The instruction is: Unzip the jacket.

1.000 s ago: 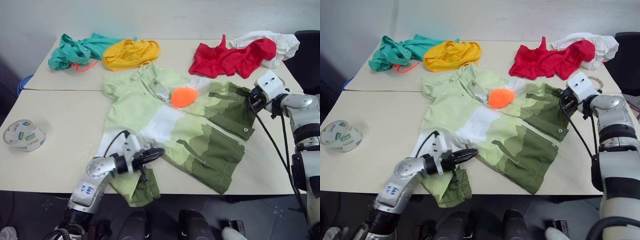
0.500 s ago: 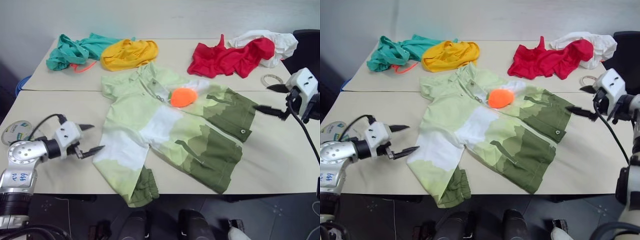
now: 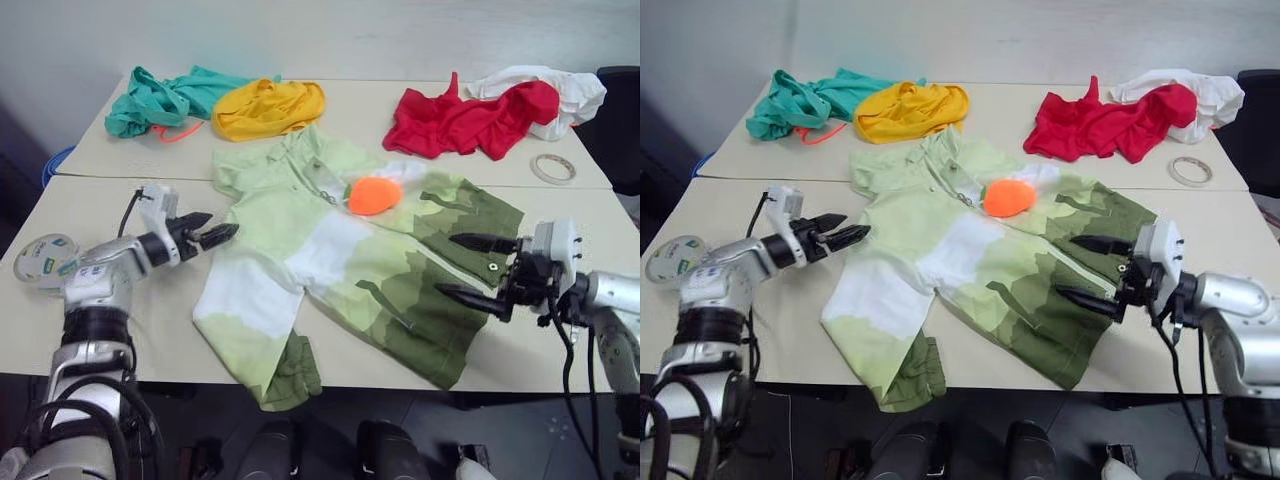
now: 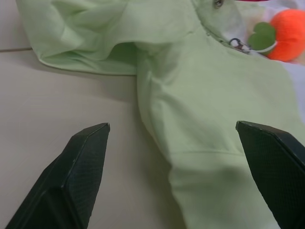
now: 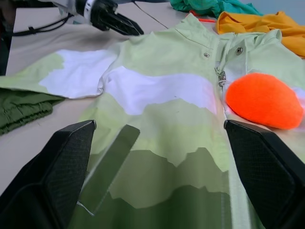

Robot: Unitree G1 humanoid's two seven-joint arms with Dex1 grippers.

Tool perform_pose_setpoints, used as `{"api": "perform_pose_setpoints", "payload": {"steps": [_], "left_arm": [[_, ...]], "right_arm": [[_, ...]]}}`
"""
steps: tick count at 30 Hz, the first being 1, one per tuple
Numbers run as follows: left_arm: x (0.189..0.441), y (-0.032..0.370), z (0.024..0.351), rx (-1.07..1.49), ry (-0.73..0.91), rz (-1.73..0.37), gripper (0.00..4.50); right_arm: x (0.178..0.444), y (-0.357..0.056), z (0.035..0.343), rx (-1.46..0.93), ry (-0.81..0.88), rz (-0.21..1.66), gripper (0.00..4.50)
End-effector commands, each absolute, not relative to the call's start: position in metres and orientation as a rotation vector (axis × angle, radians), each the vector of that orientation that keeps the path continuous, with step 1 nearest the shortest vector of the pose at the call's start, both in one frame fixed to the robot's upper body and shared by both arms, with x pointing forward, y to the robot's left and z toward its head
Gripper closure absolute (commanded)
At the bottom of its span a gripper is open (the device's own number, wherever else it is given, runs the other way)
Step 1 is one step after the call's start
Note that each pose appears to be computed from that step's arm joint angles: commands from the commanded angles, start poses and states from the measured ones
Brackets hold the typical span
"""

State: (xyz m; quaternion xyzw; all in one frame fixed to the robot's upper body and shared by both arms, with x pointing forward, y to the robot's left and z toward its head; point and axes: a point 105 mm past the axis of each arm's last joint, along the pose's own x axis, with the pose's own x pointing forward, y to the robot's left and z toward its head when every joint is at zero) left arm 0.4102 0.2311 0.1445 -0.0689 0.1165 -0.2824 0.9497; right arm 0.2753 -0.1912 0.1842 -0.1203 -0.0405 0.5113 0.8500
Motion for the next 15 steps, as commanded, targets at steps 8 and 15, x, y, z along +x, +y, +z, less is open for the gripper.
{"api": "perform_pose_setpoints", "payload": {"steps": [8,15], "left_arm": [[0.398,0.192,0.144,-0.364,0.306,-0.785,1.60],[0.345,0.190,0.133,-0.276,0.323,-0.824,3.78]], "right_arm": [[0.264,-0.183,0.201,-0.241,-0.178,1.034,0.00],[0.262,-0.184,0.204,-0.252,-0.189,1.023,0.00]]}}
